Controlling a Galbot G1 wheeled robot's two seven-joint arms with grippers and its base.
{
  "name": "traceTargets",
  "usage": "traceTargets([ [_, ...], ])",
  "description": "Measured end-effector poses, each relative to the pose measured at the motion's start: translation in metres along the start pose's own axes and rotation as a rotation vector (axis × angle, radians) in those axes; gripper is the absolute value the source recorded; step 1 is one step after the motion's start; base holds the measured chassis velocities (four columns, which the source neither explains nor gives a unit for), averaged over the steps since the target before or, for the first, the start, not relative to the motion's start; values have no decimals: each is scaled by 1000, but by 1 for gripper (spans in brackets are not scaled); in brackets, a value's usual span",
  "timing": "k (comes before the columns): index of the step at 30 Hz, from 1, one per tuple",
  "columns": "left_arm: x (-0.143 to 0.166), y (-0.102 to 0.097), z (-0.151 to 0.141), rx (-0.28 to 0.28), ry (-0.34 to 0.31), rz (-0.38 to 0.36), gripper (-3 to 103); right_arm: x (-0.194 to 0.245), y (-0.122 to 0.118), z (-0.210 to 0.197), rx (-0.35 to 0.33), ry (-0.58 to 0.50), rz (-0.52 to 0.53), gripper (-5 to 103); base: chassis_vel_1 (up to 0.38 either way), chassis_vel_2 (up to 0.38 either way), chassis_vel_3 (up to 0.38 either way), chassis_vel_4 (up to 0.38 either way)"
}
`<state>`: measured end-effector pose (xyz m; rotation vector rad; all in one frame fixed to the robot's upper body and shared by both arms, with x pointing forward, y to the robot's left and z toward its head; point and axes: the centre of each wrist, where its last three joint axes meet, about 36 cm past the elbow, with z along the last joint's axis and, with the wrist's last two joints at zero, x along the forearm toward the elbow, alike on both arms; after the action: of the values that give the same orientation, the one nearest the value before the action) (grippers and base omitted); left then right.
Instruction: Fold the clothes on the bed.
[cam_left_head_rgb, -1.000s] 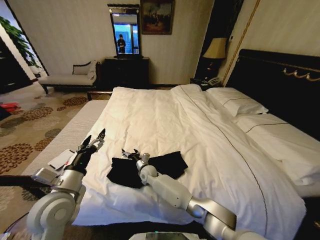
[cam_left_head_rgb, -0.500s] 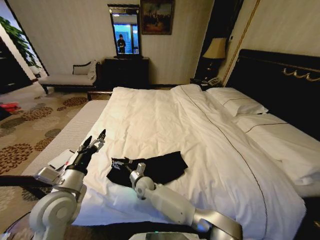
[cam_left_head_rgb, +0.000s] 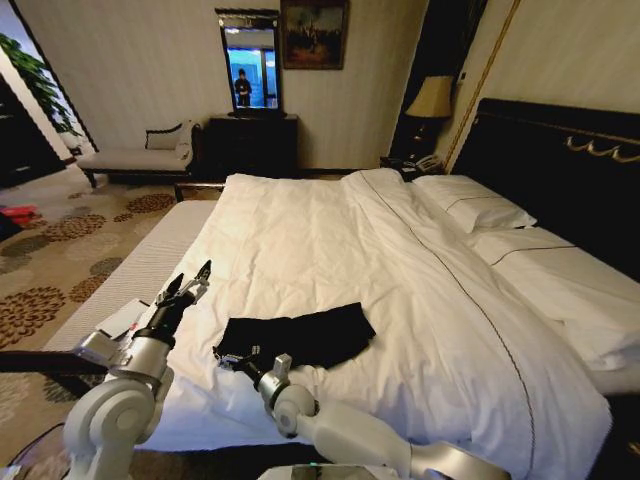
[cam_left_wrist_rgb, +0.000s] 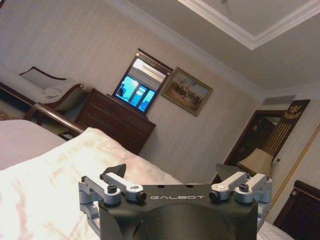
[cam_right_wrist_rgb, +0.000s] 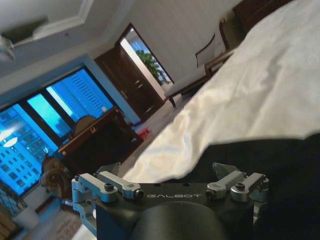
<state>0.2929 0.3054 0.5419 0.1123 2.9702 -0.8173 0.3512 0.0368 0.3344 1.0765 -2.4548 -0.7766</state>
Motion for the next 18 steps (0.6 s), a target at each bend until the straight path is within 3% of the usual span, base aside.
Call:
traceTargets([
  [10, -9, 5, 0, 8, -4, 0, 100, -12, 15, -59, -8, -101, -30, 100, 0, 0, 0, 0],
  [13, -10, 6, 0, 10, -3, -1, 100, -42, -8, -79, -5, -133, 37, 100, 0, 0, 0, 0],
  [18, -11, 5, 2, 14, 2, 0, 100, -67, -18, -78, -31, -125, 82, 100, 0, 0, 0, 0],
])
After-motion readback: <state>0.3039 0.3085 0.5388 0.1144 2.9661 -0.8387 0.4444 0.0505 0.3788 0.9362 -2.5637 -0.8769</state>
